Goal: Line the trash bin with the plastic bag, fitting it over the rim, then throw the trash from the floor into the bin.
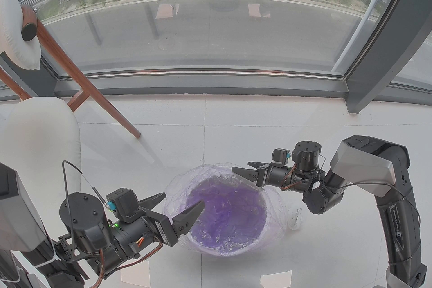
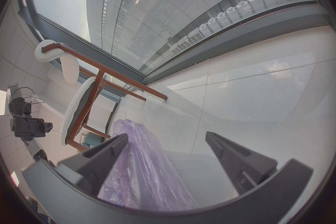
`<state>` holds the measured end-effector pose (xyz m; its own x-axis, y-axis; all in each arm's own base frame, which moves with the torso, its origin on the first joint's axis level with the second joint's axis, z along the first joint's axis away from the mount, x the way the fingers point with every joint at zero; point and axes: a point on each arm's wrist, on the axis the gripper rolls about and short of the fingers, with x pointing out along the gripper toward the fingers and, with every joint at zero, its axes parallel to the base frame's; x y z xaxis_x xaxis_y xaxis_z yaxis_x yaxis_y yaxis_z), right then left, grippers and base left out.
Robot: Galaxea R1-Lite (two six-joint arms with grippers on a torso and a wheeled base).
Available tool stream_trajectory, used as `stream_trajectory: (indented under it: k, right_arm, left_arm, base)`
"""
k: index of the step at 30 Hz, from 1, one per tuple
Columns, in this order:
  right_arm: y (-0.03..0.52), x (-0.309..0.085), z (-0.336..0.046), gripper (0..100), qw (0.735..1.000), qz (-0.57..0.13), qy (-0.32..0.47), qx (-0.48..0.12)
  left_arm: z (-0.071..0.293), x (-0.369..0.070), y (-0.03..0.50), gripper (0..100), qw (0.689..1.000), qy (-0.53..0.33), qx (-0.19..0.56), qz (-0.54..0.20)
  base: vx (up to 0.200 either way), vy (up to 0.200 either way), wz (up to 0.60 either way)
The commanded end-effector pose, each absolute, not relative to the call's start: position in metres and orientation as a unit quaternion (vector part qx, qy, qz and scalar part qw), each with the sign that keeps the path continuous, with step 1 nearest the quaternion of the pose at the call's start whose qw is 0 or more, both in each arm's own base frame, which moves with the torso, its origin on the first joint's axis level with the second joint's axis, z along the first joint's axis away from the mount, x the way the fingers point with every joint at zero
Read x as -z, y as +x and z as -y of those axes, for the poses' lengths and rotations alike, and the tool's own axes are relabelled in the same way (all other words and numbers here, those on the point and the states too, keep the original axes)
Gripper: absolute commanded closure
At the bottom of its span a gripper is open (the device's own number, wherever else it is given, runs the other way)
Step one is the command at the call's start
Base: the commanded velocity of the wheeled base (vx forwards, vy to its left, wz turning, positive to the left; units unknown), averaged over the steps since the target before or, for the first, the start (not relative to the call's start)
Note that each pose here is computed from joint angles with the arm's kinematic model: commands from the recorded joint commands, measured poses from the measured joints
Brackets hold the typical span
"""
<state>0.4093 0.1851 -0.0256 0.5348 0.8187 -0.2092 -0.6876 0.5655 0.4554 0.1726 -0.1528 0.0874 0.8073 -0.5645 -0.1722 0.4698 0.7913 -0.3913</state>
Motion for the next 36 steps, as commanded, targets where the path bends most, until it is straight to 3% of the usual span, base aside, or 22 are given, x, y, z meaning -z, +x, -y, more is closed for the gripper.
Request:
stream_trajectory:
  k: [1, 20, 36]
  right_arm:
    - [0.41, 0.03, -0.185, 100, 0.861, -0.206, 0.161, -0.437]
    - [0.415, 0.029, -0.178, 100, 0.866, -0.2, 0.162, -0.429]
    - [0.426, 0.055, -0.165, 100, 0.876, -0.211, 0.134, -0.413]
  left_arm:
    - [0.153, -0.088, 0.173, 0, 0.936, -0.168, 0.276, -0.141]
    - [0.153, -0.087, 0.173, 0, 0.936, -0.168, 0.276, -0.141]
    - [0.152, -0.088, 0.172, 0, 0.936, -0.168, 0.274, -0.14]
  base:
    - [0.0, 0.0, 0.0]
    - [0.0, 0.0, 0.0]
    - [0.0, 0.0, 0.0]
